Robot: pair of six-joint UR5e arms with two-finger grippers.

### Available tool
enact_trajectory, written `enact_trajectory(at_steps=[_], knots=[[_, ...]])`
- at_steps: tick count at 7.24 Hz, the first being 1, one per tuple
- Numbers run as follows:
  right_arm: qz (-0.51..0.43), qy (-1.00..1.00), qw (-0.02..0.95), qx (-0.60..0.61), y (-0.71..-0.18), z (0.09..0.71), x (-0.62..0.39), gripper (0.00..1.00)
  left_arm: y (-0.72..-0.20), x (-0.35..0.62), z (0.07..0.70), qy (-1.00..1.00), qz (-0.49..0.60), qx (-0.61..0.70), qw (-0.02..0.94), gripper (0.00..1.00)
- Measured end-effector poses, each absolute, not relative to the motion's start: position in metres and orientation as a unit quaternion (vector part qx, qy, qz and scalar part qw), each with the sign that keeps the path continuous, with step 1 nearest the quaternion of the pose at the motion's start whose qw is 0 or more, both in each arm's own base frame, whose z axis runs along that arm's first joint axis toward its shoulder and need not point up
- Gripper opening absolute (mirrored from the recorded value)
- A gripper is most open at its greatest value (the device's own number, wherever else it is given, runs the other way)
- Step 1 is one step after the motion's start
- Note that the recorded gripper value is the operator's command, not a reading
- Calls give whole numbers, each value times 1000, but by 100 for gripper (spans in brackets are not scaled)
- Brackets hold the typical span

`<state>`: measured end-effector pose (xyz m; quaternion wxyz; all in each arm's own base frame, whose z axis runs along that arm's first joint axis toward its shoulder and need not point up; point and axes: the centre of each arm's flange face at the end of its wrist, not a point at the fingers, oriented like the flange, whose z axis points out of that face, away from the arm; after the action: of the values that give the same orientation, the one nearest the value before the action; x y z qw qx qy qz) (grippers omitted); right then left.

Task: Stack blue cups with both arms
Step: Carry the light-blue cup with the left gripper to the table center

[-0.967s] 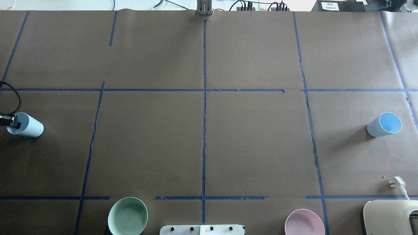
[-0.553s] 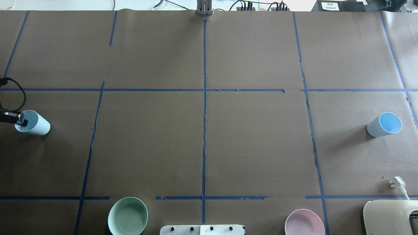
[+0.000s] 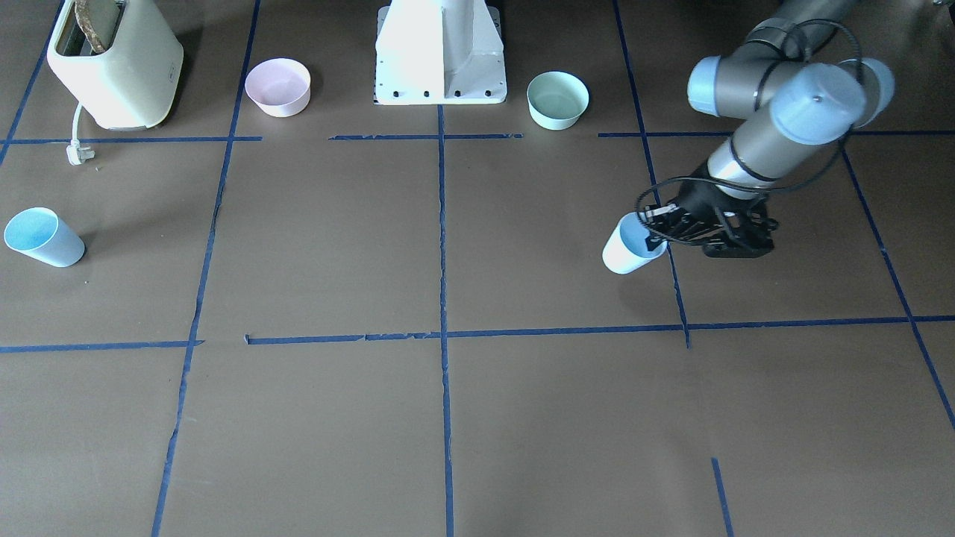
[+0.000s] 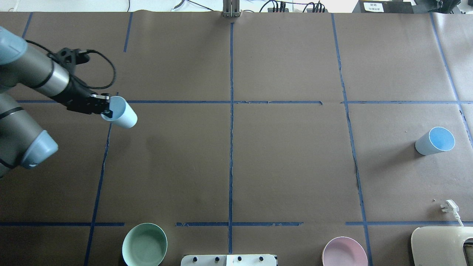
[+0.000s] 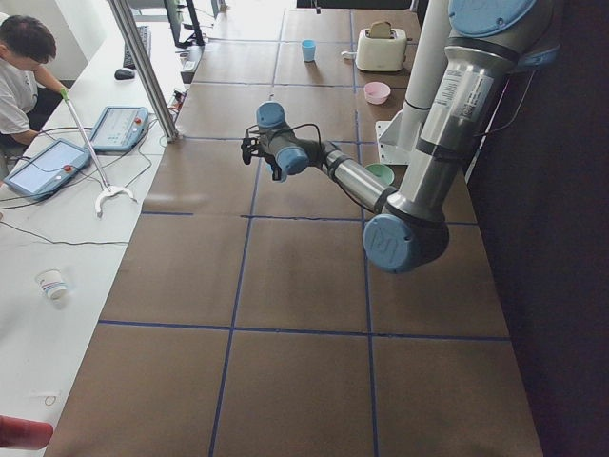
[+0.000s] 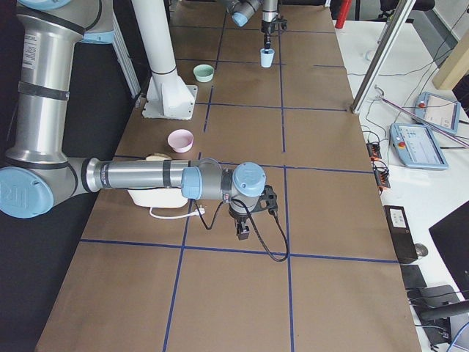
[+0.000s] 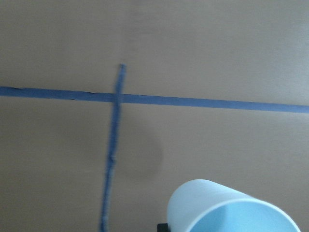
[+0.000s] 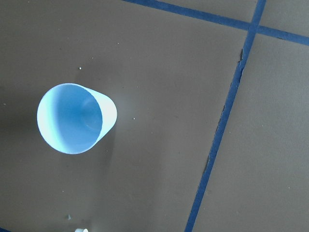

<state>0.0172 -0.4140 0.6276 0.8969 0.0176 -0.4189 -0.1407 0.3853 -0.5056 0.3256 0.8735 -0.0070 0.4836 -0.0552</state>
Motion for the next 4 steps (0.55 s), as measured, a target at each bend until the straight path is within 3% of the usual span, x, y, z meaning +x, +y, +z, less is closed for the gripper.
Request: enact_trajectory(at_steps=[3, 4], knots=[[-141, -419, 897, 18, -414, 627, 17, 100, -482, 526, 203, 467, -109, -16, 878, 0], [-141, -419, 897, 18, -414, 627, 17, 100, -479, 553, 188, 461, -116, -12, 880, 6]])
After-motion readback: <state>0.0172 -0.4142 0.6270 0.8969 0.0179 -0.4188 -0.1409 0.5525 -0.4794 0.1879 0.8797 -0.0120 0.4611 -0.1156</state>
